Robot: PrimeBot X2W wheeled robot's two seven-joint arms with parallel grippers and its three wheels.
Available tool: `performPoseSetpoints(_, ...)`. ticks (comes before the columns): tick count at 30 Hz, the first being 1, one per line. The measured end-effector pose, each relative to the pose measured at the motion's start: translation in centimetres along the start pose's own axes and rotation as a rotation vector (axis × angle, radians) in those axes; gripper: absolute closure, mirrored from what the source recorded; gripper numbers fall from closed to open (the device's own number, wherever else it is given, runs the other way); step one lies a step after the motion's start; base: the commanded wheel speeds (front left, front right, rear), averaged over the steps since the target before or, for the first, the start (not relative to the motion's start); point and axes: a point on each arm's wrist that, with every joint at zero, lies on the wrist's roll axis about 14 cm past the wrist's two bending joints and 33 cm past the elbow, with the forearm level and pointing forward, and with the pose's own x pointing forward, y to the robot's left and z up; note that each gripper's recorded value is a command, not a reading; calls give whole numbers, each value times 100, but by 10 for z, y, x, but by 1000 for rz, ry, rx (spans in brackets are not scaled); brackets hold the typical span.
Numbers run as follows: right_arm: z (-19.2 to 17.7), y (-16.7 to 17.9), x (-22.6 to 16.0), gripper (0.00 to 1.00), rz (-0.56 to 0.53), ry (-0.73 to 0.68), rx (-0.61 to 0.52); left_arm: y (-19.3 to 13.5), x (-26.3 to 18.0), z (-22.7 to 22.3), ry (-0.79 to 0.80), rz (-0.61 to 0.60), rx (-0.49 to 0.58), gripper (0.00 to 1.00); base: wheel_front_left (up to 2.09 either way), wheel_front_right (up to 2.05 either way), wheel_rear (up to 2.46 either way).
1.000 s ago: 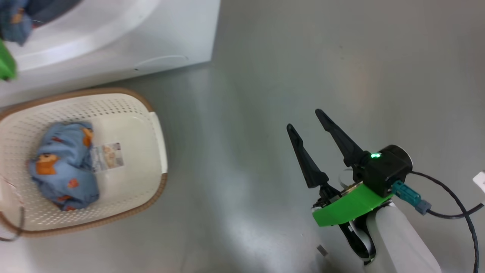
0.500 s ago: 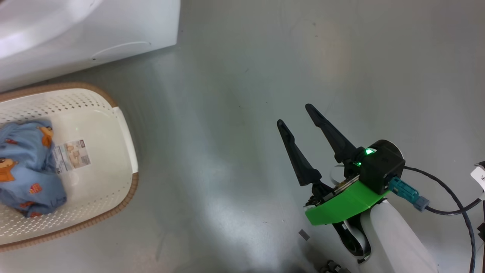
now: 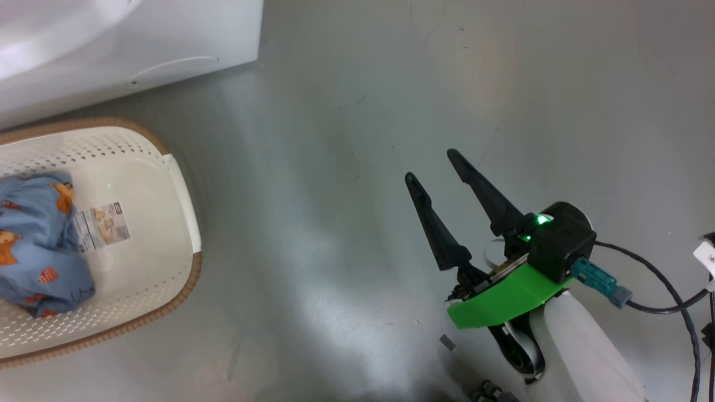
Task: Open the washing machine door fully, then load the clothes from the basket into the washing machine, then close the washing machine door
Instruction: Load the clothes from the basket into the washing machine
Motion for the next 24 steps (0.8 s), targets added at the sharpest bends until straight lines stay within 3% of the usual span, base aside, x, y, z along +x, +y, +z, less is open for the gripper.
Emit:
performPoseSetpoints(13,-6,1,4,0,7,6,7,11,-6,71,-360,62,-4,100,0,0,0)
performPoseSetpoints(21,-7,-9,4,0,-20,10,24,12,-9,116,-590,86,-44,100,0,0,0)
performPoseSetpoints(24,-10,-14,1,0,-38,21,31,16,-11,135,-688,98,-104,100,0,0,0)
